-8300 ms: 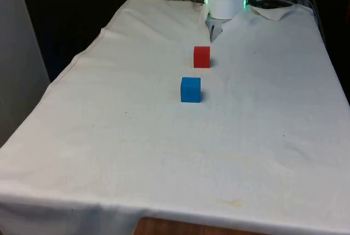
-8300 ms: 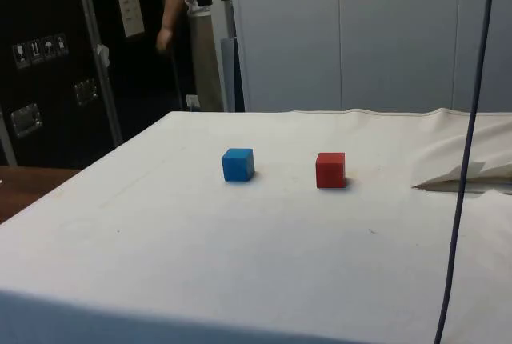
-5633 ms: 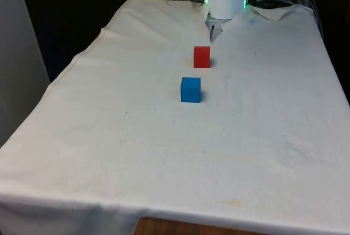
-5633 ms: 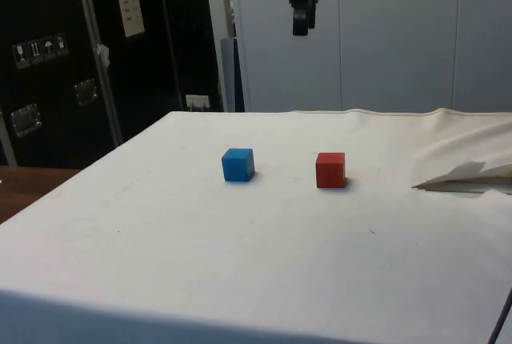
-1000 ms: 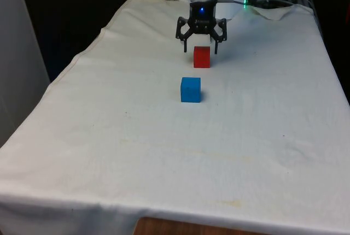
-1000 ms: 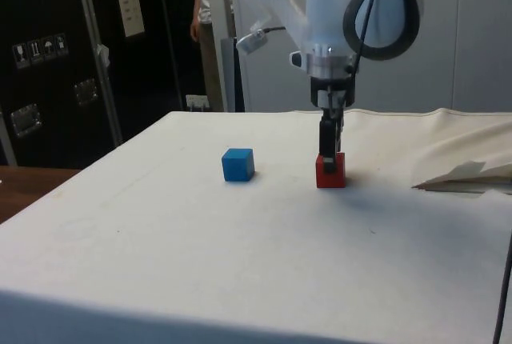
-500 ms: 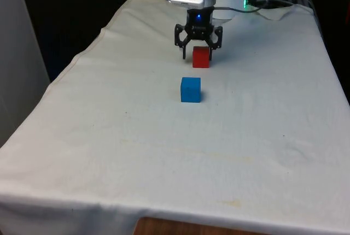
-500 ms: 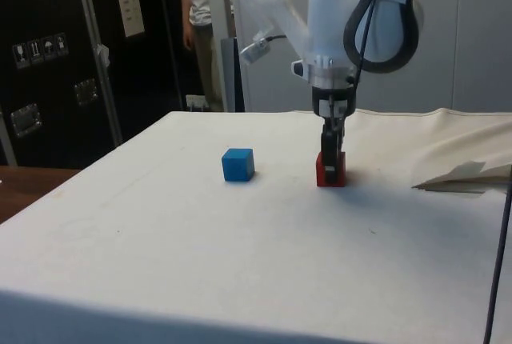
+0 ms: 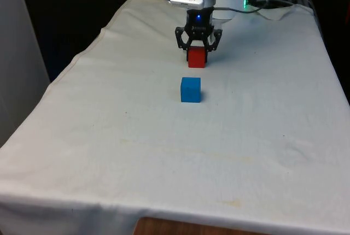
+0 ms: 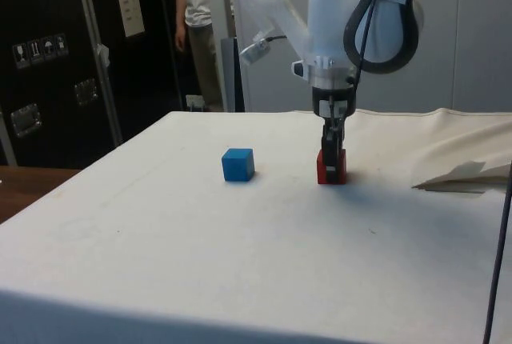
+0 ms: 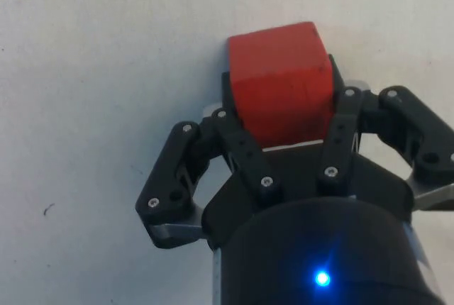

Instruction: Stack the two cubes.

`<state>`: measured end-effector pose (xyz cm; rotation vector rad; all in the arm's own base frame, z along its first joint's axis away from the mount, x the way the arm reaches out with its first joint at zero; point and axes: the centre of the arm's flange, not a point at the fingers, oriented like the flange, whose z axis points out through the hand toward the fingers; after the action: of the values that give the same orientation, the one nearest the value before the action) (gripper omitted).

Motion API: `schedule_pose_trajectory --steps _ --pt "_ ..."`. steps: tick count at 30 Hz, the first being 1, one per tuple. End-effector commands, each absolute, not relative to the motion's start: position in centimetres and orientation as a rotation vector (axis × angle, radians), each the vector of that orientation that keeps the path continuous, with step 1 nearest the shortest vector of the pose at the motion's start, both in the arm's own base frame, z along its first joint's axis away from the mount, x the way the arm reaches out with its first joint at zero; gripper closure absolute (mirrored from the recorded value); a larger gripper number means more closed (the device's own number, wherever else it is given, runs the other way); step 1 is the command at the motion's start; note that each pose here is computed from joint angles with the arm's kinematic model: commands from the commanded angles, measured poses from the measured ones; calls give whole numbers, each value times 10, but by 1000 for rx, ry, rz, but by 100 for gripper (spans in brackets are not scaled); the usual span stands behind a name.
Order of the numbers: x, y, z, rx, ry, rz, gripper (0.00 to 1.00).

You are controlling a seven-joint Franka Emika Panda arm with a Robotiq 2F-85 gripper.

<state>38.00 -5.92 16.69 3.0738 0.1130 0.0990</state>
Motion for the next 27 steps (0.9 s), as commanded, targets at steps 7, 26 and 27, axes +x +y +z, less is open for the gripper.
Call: schedule_pose_trajectory --steps 7,26,27 --pt "386 -61 186 3076 110 126 100" --pt "398 -62 231 3085 110 142 100" --pt "398 -59 229 3094 109 153 100"
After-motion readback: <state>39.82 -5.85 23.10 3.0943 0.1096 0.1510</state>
